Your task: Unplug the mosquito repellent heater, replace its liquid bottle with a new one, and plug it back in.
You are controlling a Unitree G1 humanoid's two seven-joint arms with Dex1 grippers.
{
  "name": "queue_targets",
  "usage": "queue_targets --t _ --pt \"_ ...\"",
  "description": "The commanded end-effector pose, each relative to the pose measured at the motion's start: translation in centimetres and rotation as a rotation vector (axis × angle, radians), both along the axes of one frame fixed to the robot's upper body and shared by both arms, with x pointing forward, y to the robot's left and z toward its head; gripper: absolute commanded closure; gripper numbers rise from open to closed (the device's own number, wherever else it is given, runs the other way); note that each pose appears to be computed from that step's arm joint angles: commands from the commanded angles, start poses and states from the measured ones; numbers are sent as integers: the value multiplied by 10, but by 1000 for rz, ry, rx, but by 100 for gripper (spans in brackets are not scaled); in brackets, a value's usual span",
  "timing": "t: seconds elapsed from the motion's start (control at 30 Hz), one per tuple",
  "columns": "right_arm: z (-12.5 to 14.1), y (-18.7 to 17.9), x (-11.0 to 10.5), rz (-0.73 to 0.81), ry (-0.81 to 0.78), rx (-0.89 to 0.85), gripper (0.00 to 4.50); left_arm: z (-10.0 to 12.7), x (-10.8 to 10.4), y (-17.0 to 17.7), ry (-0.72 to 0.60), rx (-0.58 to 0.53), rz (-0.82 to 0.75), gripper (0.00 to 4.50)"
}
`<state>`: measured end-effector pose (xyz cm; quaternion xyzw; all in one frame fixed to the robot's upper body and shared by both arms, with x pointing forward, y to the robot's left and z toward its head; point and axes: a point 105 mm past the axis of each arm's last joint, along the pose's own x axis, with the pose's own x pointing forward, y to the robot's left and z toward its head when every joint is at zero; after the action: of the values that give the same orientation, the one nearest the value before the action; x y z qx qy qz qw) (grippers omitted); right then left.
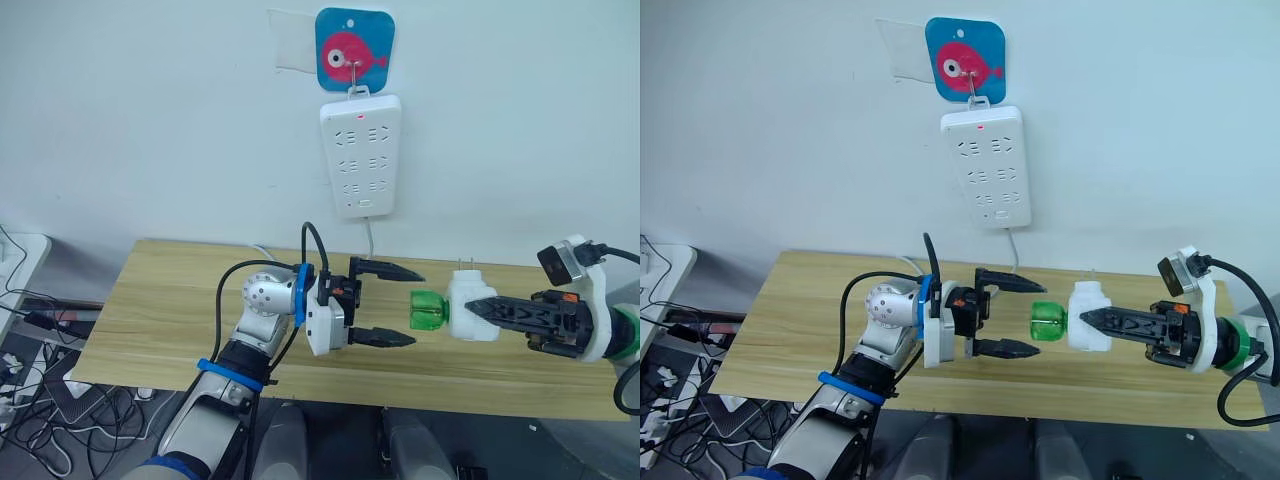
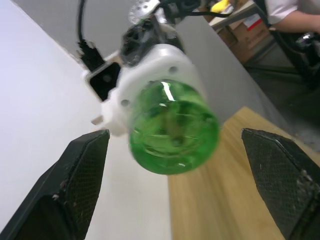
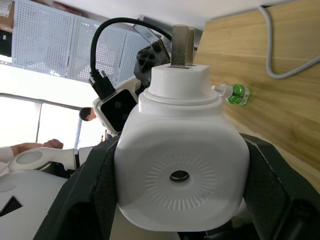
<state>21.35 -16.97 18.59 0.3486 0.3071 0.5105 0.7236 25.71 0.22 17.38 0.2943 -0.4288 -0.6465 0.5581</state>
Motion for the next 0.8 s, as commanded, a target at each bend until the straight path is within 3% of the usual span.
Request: queue_targets --t 0.03,0.1,0.2,0.37,0.53,0.6,0.7,0.8 --pt "9 5 -3 30 -33 26 154 5 -1 -5 -32 -38 3 5" --pt "9 4 -2 28 -31 26 154 6 -1 -5 -37 -42 2 5" --pt "8 4 -2 25 -30 25 154 6 -3 -6 -44 -37 -8 61" --pt "8 4 -1 26 -27 25 154 8 -7 -6 -42 -48 -31 217" --pt "7 4 0 18 -26 18 154 8 -8 -7 -23 -48 -41 226" --pt "7 4 2 8 -29 9 154 3 -4 -8 157 -5 -47 226" --pt "7 3 3 -5 -35 -15 154 -4 -4 -8 615 119 -108 226" --pt "7 2 2 -3 -32 -46 154 -1 -9 -6 900 229 -150 226"
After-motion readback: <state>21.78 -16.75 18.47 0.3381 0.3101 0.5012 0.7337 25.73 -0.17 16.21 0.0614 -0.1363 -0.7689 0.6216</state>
